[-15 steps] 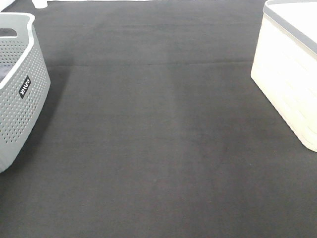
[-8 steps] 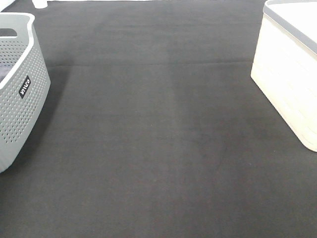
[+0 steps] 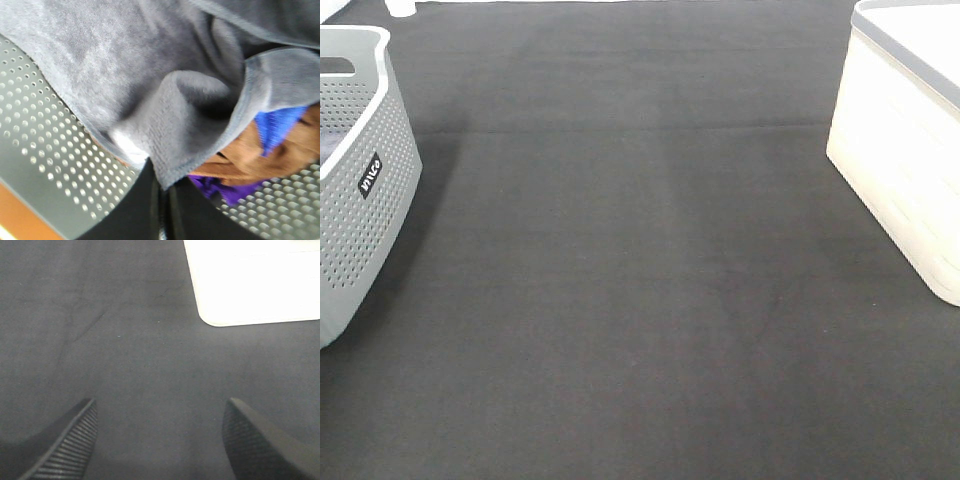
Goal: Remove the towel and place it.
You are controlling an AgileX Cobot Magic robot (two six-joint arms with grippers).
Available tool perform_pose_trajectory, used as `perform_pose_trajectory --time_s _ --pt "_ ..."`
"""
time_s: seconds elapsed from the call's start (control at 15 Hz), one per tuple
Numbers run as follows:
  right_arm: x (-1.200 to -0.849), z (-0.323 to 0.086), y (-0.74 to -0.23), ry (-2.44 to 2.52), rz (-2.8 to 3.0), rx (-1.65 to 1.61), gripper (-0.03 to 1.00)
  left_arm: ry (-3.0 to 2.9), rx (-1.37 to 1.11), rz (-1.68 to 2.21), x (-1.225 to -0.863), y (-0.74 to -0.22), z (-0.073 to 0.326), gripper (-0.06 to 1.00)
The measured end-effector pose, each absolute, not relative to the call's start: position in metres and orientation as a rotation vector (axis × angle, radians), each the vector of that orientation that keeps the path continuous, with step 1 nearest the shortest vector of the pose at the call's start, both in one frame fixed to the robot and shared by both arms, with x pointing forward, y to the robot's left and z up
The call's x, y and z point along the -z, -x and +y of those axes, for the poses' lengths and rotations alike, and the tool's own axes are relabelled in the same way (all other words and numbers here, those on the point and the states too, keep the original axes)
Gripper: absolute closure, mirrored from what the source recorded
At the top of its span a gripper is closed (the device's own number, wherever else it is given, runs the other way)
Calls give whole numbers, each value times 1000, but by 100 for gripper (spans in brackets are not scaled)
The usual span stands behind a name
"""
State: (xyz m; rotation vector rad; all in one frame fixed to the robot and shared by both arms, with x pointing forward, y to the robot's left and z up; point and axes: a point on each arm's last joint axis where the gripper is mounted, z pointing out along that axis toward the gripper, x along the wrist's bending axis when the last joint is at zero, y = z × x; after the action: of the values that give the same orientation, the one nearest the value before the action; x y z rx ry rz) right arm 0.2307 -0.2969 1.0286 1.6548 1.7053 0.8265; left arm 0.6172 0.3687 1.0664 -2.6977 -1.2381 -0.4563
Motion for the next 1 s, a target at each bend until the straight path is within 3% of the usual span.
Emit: perform_pose_trajectory --time_s 0.47,1.0 --pt "-1029 -297 -231 -1655 1705 -826 28 2826 602 -1375 -1115 -592 351 94" --pt "-1029 -296 -231 -1655 1707 -835 28 2848 1036 -1401 -1204 -521 338 94"
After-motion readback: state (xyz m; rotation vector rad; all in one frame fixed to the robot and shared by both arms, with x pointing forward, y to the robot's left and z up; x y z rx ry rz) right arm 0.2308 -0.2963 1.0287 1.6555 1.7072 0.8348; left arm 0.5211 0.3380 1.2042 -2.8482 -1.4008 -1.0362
